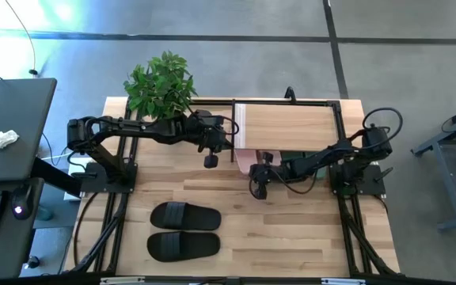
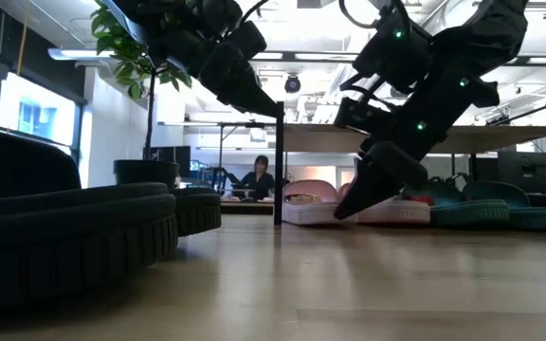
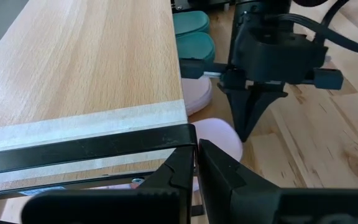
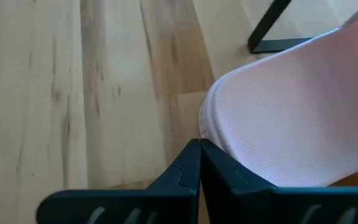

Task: Pick and place slides into the shelf
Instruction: Adjust the slides

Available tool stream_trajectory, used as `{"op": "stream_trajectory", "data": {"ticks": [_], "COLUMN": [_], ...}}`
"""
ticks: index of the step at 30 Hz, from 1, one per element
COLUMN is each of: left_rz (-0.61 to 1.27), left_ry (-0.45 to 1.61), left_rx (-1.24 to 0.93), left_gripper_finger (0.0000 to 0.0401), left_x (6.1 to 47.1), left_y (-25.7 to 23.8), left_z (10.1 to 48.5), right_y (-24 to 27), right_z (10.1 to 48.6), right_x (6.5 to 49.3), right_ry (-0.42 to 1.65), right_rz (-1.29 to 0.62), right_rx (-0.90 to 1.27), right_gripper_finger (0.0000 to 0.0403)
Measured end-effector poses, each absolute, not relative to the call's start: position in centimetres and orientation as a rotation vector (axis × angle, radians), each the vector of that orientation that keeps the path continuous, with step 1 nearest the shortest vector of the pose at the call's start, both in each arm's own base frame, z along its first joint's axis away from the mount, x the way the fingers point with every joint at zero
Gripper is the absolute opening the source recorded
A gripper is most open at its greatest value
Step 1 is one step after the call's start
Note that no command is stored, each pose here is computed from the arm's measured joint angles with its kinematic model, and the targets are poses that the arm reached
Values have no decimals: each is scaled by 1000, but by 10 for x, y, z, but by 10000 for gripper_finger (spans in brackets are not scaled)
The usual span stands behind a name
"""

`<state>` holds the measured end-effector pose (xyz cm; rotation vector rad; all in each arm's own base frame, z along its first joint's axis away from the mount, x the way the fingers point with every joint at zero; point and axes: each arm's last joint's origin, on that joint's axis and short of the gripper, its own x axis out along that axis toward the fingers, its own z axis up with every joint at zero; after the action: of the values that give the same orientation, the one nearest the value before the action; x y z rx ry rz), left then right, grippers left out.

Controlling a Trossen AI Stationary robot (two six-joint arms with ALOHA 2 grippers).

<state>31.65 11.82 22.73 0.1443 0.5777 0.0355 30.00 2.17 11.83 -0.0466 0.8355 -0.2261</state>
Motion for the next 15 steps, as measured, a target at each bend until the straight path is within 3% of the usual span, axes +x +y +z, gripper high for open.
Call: {"op": "stream_trajectory", "data": {"ticks": [15], "left_rz": [34], "left_ry": [578], "left_rx": [144], "left_gripper_finger": [12], "left_x": [317], "left_y": [118], "left_z": [227], "right_y": [29], "right_z": [132], "right_x": [294], "right_ry": [820], "right_rz": [-250], "right_rx": [-94], "right_gripper_finger": [0]}}
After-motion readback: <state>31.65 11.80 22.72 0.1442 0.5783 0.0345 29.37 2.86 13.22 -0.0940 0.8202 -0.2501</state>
